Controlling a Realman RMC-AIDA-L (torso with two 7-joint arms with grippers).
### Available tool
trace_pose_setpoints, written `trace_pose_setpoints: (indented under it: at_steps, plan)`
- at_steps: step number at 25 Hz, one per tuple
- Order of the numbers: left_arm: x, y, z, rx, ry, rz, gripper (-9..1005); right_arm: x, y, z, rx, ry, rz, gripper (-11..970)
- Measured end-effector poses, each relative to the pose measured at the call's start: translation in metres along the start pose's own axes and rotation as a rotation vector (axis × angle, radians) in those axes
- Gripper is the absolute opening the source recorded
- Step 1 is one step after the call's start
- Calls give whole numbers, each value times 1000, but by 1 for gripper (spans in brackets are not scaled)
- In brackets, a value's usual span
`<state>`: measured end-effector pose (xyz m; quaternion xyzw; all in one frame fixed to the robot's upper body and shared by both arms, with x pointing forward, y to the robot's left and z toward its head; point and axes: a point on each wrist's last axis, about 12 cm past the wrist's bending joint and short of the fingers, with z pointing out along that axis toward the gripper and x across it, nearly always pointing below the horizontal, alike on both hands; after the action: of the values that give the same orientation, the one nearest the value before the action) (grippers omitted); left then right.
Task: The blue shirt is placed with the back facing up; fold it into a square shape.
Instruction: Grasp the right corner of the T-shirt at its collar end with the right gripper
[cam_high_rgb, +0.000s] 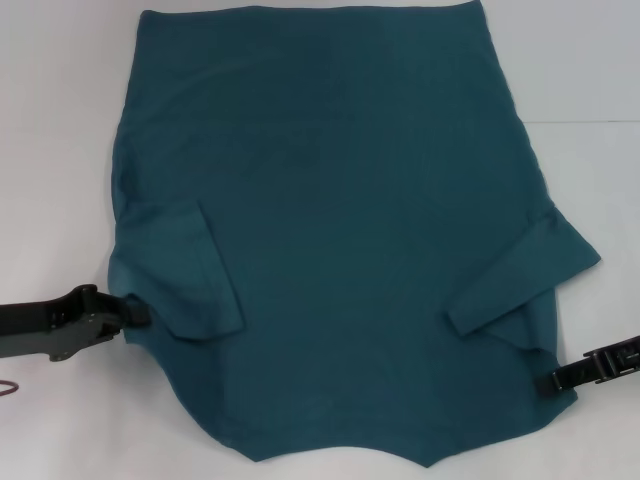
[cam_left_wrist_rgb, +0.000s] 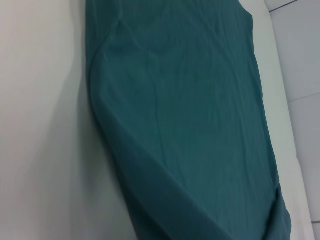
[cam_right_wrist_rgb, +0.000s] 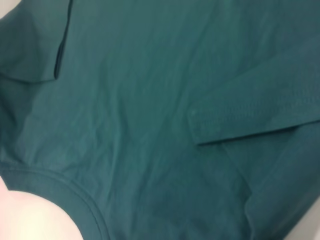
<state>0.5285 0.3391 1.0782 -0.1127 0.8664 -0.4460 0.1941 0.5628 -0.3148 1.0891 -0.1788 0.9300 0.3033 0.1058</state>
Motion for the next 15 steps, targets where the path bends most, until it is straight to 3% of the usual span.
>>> trace_pose_setpoints:
  at_steps: [4,15]
  plan:
    - [0,0,0,0,-1,-1,51,0,-1,-2,2,-5,3,483]
    - [0,0,-1,11,-6,-5,54,2,-4,-5,4,-16,22,54]
